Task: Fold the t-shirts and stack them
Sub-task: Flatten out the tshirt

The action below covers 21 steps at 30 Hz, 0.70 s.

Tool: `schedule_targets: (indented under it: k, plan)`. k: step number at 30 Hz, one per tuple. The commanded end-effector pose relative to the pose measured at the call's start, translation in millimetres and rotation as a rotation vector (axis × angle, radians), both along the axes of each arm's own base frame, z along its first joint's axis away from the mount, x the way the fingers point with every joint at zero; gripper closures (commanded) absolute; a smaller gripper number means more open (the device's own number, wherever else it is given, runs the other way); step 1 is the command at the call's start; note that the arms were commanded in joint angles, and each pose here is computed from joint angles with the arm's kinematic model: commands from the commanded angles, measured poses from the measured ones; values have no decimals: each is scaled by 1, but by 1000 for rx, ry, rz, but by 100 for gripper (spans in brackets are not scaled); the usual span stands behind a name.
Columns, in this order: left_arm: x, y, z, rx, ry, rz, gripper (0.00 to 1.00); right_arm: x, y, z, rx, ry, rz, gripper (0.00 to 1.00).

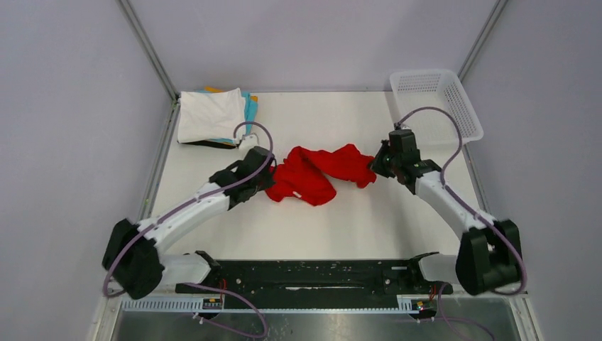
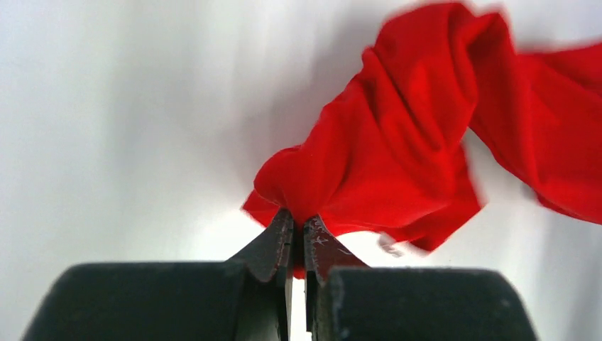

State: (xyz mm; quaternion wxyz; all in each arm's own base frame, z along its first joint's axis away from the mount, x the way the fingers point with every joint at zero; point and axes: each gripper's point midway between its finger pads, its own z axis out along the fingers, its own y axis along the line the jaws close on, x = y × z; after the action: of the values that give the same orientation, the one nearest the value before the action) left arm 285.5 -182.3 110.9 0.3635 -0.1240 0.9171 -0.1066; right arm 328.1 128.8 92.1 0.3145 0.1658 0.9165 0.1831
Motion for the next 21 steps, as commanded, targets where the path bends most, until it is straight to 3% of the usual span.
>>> schedule_targets:
  k: [1,11,16,21]
  plan:
    - [11,53,102,75,-276,162,100,9,-38,109,-153,-295,-69,100]
    - [-53,113,294,-190,-790,179,100,-77,-52,271,-92,-725,26,100]
    - [-98,157,335,-267,-934,234,100,-128,-74,312,-102,-854,-13,100]
    - [-125,172,347,-344,-1002,225,100,-162,-73,322,-50,-921,23,100]
